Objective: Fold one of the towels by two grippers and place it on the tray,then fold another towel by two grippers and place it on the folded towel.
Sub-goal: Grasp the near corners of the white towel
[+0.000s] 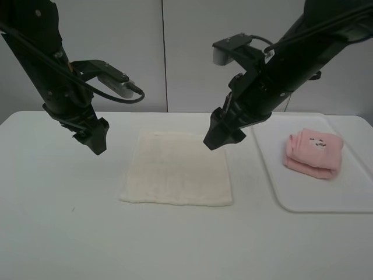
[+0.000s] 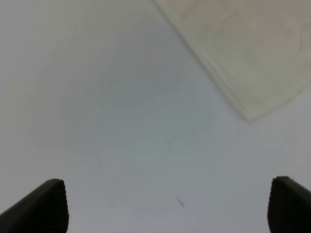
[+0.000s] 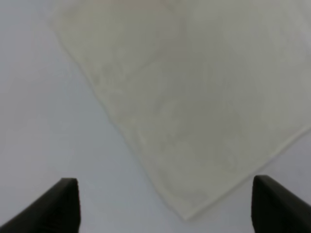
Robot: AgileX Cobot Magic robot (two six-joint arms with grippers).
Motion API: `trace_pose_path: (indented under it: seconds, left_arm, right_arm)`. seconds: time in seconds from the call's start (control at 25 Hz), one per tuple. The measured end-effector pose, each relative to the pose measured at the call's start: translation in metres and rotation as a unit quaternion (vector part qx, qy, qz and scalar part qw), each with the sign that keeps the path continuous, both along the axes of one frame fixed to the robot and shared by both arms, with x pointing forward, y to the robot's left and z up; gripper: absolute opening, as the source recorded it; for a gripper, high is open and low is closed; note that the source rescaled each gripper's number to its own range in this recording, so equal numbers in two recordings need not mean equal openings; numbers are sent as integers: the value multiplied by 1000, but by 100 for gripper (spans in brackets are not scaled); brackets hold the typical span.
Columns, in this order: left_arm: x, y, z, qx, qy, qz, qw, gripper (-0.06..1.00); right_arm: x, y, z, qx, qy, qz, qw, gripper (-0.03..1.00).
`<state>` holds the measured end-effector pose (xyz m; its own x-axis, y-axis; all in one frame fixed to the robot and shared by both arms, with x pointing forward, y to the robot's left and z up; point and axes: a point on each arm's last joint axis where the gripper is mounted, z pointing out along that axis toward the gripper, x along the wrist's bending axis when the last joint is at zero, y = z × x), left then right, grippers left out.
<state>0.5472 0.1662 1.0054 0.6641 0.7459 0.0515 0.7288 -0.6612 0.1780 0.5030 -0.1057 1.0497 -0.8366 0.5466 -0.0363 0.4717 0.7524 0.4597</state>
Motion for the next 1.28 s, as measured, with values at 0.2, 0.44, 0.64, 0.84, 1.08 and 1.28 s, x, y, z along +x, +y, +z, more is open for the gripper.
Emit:
trace_pose_path:
  seconds: [0.2, 0.44, 0.64, 0.84, 1.08, 1.28]
  left_arm:
    - [1, 0, 0, -2, -4, 0, 1000, 100]
    - [1, 0, 0, -2, -4, 0, 1000, 100]
    - [1, 0, 0, -2, -4, -1, 1000, 100]
    - [1, 0, 0, -2, -4, -1, 1000, 100]
    - [1, 0, 0, 5, -8, -40, 999, 100]
    - [3, -1, 0, 17, -26, -135, 990, 100]
  right_arm:
    - [0, 6, 3, 43, 11, -22, 999, 73]
    - [-4, -2, -2, -9, 26, -5, 1000, 73]
    - [-4, -19, -8, -123, 19, 27, 992, 82]
    - [-2, -20, -17, -150, 35, 35, 987, 97]
    - [5, -18, -32, -181, 29, 88, 979, 99]
    - [16, -17, -34, -202, -30, 141, 969, 99]
